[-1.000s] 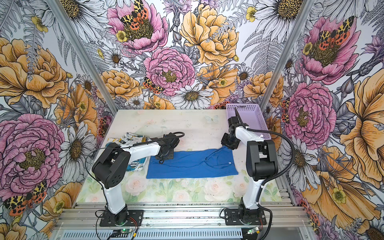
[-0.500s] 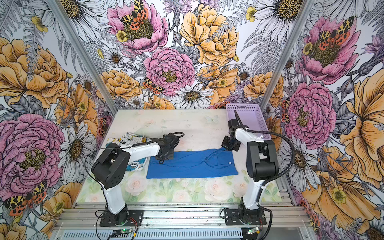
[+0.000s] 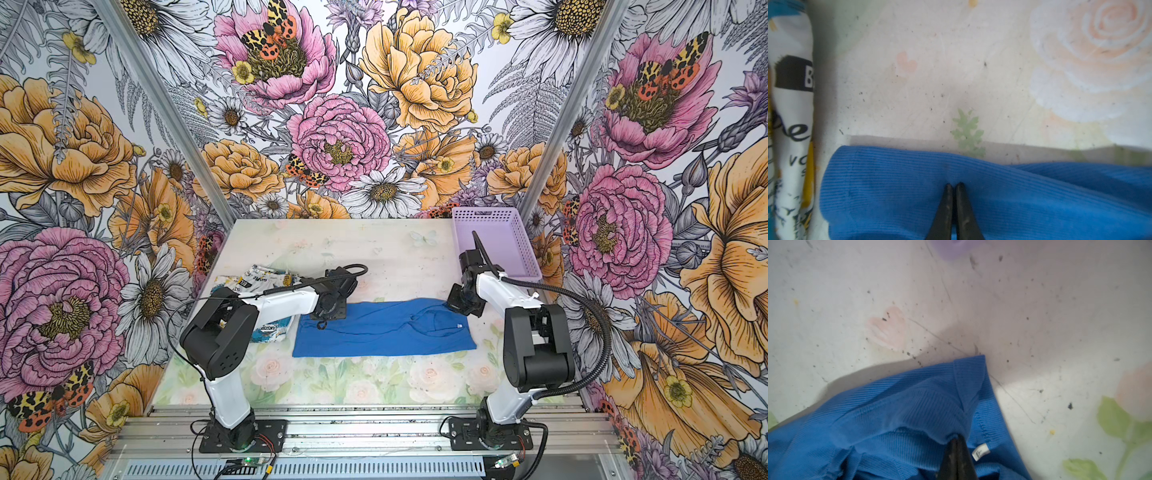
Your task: Fold and stack the mixed laundry pile
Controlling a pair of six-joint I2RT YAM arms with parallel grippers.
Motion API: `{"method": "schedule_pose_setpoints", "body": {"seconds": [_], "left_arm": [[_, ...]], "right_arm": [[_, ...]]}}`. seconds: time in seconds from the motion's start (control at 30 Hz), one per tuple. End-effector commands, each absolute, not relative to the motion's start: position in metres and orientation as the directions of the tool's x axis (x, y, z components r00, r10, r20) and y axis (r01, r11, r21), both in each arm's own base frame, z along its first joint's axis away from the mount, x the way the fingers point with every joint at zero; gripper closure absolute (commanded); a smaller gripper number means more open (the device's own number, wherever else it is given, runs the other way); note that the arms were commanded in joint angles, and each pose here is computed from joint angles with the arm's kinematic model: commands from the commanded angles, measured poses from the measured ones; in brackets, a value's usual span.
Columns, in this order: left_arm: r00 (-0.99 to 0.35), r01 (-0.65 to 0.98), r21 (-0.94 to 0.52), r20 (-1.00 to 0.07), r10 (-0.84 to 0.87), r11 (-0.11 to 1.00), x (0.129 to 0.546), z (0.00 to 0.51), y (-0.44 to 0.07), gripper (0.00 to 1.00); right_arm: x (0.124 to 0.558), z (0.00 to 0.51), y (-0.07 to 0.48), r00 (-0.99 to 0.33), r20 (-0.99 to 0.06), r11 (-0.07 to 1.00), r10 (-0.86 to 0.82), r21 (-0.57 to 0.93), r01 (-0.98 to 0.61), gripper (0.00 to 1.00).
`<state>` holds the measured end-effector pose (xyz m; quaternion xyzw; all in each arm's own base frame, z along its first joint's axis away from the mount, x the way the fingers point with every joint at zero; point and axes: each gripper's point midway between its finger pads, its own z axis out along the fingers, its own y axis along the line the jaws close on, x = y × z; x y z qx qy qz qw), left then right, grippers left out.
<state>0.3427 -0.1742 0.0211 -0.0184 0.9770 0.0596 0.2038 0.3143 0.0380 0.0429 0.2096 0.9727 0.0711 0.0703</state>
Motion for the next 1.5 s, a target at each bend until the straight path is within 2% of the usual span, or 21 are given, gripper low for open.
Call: {"method": "schedule_pose_setpoints", "body": {"seconds": [0.0,0.2,0.37,0.53,0.77,1.03,1.33,1.47], "left_arm": [[-0.977,-0.061,0.257,-0.215,-0.004,0.965,0.298,-0.016,-0.132,0.92],[-0.978,-0.058,0.265,-0.208,-0.002,0.962,0.296,-0.018,-0.130,0.92],[-0.977,-0.054,0.262,-0.215,0.003,0.963,0.297,-0.015,-0.130,0.93],[-0.975,-0.052,0.260,-0.222,0.008,0.964,0.299,-0.013,-0.131,0.93],[-0.974,-0.046,0.259,-0.224,0.014,0.965,0.301,-0.012,-0.133,0.93],[-0.977,-0.048,0.265,-0.211,0.009,0.963,0.299,-0.016,-0.130,0.93],[-0.981,-0.052,0.270,-0.197,0.002,0.961,0.295,-0.020,-0.125,0.93],[-0.982,-0.048,0.275,-0.186,0.004,0.960,0.292,-0.022,-0.122,0.93]], "right_arm": [[0.318,0.044,0.038,-0.908,-0.156,0.916,0.390,0.167,0.365,1.00],[0.306,0.031,0.038,-0.921,-0.117,0.924,0.371,0.147,0.353,1.00],[0.310,0.064,0.044,-0.915,-0.155,0.917,0.372,0.212,0.337,0.85],[0.325,0.097,0.044,-0.905,-0.210,0.919,0.370,0.229,0.323,0.80],[0.360,0.091,0.043,-0.892,-0.231,0.914,0.389,0.219,0.342,0.74],[0.377,0.066,0.045,-0.908,-0.226,0.931,0.351,0.183,0.315,0.73],[0.332,0.042,0.043,-0.930,-0.166,0.941,0.328,0.139,0.308,0.84],[0.318,0.029,0.033,-0.933,-0.149,0.944,0.328,0.080,0.319,0.86]]}}
